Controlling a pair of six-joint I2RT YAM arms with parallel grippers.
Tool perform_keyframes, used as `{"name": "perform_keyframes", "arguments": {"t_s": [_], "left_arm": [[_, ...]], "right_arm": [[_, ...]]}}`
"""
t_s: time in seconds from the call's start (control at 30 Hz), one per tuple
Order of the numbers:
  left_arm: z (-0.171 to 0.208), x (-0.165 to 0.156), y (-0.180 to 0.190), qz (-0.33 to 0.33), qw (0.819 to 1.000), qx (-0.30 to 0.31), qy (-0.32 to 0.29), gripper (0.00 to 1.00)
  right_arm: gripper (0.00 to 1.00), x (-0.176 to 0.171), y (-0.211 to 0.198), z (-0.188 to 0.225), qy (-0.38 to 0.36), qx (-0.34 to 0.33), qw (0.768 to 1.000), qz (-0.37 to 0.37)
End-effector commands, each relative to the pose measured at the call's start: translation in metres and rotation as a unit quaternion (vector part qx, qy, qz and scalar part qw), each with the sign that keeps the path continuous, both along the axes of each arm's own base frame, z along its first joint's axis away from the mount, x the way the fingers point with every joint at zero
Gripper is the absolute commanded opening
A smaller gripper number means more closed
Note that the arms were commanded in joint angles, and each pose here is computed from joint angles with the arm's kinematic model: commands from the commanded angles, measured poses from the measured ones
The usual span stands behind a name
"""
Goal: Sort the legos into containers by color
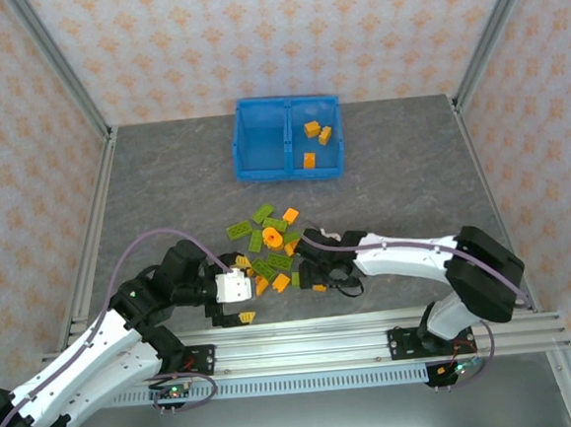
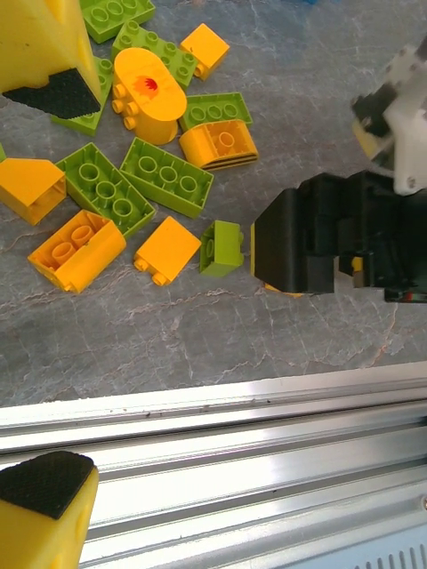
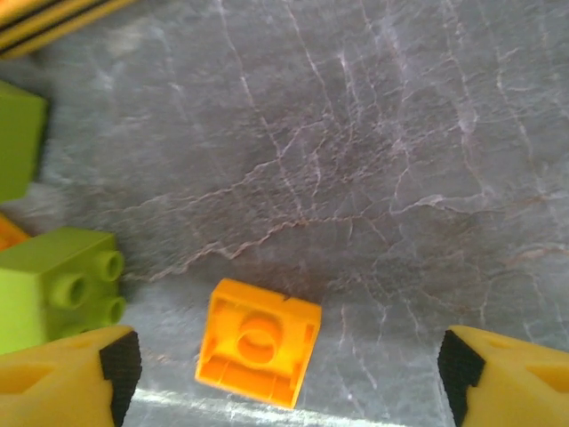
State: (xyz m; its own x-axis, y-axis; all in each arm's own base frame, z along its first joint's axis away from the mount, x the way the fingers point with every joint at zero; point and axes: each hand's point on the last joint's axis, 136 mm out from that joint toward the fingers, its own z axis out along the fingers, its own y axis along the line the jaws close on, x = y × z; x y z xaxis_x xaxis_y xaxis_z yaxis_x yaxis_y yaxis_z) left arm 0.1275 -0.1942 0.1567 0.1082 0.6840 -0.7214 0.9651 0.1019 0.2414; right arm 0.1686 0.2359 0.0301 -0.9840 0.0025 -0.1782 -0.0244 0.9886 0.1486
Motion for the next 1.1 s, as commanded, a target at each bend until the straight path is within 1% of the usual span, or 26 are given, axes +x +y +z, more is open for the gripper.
{"name": "perform_keyframes", "arguments": {"t_s": [0.0, 0.07, 0.1, 0.23, 0.27, 0.3, 0.43, 0.5, 0.6, 0.67, 0.77, 0.83, 0.9, 0.97, 1.07], "left_arm": [[0.006, -0.005, 0.000, -0.015, 1.000, -0.002, -0.008, 1.00], [0.006, -0.004, 0.000, -0.014, 1.000, 0.000, -0.010, 1.00], [0.006, -0.004, 0.000, -0.013, 1.000, 0.000, -0.010, 1.00], [0.006, -0.002, 0.001, -0.010, 1.000, 0.000, -0.017, 1.00], [0.006, -0.002, 0.001, -0.010, 1.000, -0.002, -0.019, 1.00], [0.006, -0.002, 0.001, -0.010, 1.000, -0.003, -0.020, 1.00], [0.006, -0.002, 0.001, -0.012, 1.000, -0.003, -0.021, 1.00], [0.007, -0.002, 0.001, -0.013, 1.000, -0.004, -0.023, 1.00], [0.008, -0.002, 0.001, -0.013, 1.000, -0.005, -0.026, 1.00], [0.011, -0.001, 0.002, -0.010, 0.999, -0.008, -0.035, 1.00], [0.014, 0.001, 0.004, -0.002, 0.999, -0.013, -0.051, 1.00], [0.016, 0.003, 0.005, 0.004, 0.998, -0.018, -0.062, 1.00], [0.017, 0.004, 0.006, 0.009, 0.997, -0.020, -0.068, 1.00], [0.018, 0.004, 0.006, 0.010, 0.997, -0.024, -0.071, 1.00], [0.017, 0.005, 0.006, 0.013, 0.997, -0.023, -0.070, 1.00]], "right_arm": [[0.82, -0.001, 0.005, -0.011, 0.007, -0.004, 1.000, -0.007], [0.78, -0.003, 0.002, -0.018, 0.006, -0.025, 1.000, -0.006], [0.75, -0.004, 0.000, -0.020, 0.004, -0.038, 0.999, -0.003], [0.53, -0.008, -0.011, -0.026, 0.000, -0.098, 0.995, 0.004], [0.48, -0.010, -0.012, -0.028, 0.003, -0.103, 0.995, 0.003], [0.45, -0.011, -0.012, -0.029, 0.004, -0.102, 0.995, -0.001], [0.34, -0.006, -0.011, -0.017, -0.020, -0.081, 0.996, -0.015], [0.33, 0.003, -0.010, 0.001, -0.049, -0.070, 0.996, -0.018], [0.32, 0.021, -0.010, 0.042, -0.109, -0.053, 0.992, -0.022], [0.32, 0.039, -0.014, 0.071, -0.152, -0.044, 0.987, -0.030], [0.32, 0.080, -0.020, 0.116, -0.225, -0.031, 0.973, -0.047], [0.32, 0.116, -0.025, 0.148, -0.276, -0.035, 0.959, -0.054], [0.32, 0.153, -0.029, 0.170, -0.305, -0.042, 0.949, -0.064], [0.32, 0.193, -0.032, 0.182, -0.320, -0.045, 0.943, -0.075], [0.31, 0.254, -0.032, 0.184, -0.327, -0.053, 0.940, -0.088]]}}
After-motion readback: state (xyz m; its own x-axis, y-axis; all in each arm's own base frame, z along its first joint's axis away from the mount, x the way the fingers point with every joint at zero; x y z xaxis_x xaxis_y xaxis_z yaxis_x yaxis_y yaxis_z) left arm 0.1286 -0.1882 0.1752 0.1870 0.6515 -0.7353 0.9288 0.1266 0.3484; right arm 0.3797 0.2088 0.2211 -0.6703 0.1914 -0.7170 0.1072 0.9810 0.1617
